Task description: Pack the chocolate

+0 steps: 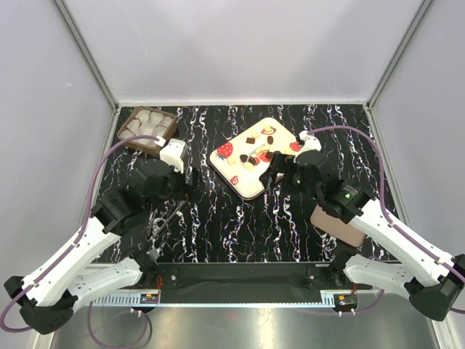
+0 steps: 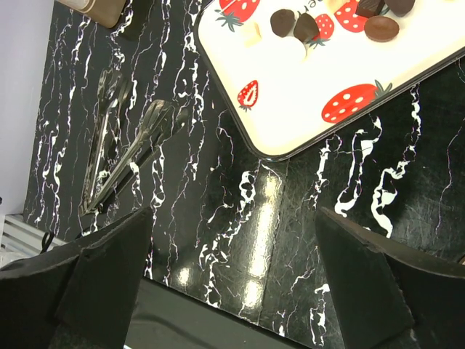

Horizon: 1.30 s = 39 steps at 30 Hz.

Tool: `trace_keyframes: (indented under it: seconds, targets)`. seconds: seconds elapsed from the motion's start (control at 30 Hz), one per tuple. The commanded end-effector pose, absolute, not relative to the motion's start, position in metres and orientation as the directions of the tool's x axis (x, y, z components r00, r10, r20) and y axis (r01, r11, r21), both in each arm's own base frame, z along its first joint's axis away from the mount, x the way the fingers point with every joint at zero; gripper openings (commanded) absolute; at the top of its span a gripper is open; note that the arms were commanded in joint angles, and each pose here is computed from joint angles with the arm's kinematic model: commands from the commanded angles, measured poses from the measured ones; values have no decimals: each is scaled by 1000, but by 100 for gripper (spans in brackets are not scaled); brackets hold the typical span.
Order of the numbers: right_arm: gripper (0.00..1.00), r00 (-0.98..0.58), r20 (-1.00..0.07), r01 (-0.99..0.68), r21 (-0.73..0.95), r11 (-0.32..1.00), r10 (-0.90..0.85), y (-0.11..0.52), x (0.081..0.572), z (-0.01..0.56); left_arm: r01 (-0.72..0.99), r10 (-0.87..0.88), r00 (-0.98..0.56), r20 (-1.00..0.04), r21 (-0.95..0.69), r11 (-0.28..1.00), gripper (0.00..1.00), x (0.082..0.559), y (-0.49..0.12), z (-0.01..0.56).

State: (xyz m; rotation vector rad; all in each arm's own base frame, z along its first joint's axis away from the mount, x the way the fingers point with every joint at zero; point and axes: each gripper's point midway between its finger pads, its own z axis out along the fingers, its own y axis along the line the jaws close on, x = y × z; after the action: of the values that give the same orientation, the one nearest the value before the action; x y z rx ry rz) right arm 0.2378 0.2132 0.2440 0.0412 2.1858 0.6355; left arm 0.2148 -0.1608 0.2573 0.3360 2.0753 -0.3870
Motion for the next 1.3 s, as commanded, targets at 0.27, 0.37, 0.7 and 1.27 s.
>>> trace_keyframes:
  seconds: [0.27, 0.37, 0.7, 1.27]
  targets:
    - [100, -585, -762, -233, 487, 842, 279, 215, 240, 261, 312, 298, -663, -687, 108, 944, 99, 236, -131, 208]
    - [100, -579, -760, -274, 524, 806, 297, 217, 232, 269, 259, 260, -793, -550, 82, 963, 97, 243, -122, 170]
    - [100, -509, -785, -355, 565, 745, 352, 203, 210, 284, 210, 240, -896, -375, 120, 970, 77, 257, -115, 86]
    - [100, -455, -836, -317, 473, 822, 306, 180, 214, 283, 111, 113, -937, -331, 27, 993, 37, 317, -125, 31]
